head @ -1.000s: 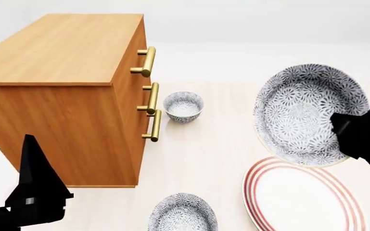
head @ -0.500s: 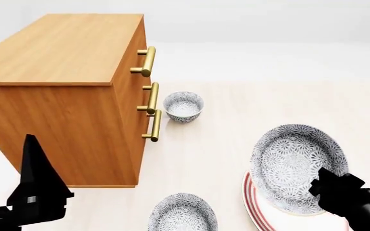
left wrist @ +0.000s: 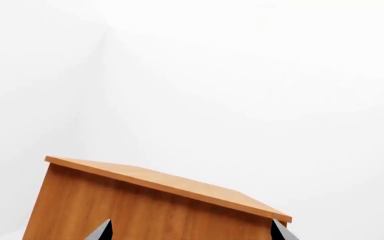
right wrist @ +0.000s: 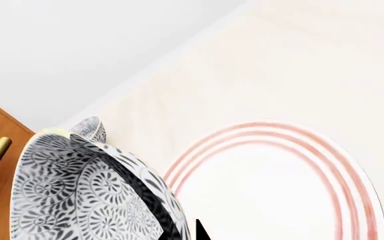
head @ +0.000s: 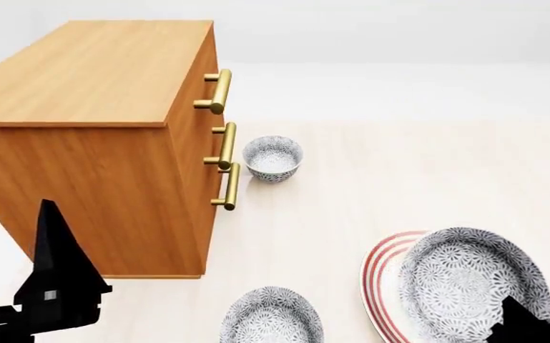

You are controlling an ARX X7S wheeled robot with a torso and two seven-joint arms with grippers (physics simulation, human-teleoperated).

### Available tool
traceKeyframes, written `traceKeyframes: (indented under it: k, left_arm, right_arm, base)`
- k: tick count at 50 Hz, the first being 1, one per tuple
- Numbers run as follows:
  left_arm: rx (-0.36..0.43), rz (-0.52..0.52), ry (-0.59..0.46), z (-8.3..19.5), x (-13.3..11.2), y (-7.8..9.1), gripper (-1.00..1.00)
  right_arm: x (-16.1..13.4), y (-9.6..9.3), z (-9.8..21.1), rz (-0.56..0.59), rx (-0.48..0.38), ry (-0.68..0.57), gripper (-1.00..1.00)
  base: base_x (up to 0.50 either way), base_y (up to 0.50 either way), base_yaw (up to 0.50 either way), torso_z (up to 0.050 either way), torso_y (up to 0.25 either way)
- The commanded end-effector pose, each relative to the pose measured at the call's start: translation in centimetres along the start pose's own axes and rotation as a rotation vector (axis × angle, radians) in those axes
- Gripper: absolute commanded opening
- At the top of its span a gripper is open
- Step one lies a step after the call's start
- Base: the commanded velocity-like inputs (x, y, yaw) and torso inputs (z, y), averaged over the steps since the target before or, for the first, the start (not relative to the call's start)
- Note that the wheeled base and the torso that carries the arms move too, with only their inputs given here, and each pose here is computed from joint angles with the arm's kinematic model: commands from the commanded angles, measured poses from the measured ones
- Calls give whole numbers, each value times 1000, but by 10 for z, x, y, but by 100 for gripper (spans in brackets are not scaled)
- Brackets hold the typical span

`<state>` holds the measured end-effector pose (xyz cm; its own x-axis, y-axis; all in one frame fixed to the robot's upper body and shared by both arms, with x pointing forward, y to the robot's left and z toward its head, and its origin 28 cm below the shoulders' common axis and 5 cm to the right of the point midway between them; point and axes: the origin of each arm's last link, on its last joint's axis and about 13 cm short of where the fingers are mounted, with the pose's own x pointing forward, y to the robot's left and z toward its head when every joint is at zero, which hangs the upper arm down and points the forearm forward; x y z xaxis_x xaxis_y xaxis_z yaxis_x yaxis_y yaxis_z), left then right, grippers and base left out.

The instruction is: Put the bowl in the middle on the plate.

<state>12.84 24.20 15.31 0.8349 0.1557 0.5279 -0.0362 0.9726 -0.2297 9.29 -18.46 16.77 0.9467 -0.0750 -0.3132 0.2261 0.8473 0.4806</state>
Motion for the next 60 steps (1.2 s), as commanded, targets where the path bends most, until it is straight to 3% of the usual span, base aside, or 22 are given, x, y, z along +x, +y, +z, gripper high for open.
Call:
traceKeyframes:
  k: [1, 9, 18, 32, 60]
  left_arm:
    - [-1, 0, 2, 0, 0, 0, 100]
    - [0, 3, 3, 0, 0, 0, 100]
    - [2, 1, 4, -1, 0, 0, 100]
    - [1, 4, 4, -1, 1, 0, 100]
    - [4, 3, 6, -2, 0, 0, 100]
  right_arm:
    - [4, 3, 8, 48, 14, -93, -100]
    - [12, 2, 13, 51, 21, -109, -100]
    - [43, 11, 44, 53, 34, -121, -100]
    - [74, -5, 81, 29, 60, -133, -100]
    - [74, -27, 63, 31, 83, -93, -100]
  base:
    - [0, 0, 0, 0, 0]
    - [0, 0, 0, 0, 0]
    - [0, 0, 0, 0, 0]
    - [0, 0, 0, 0, 1]
    - [0, 0, 0, 0, 0]
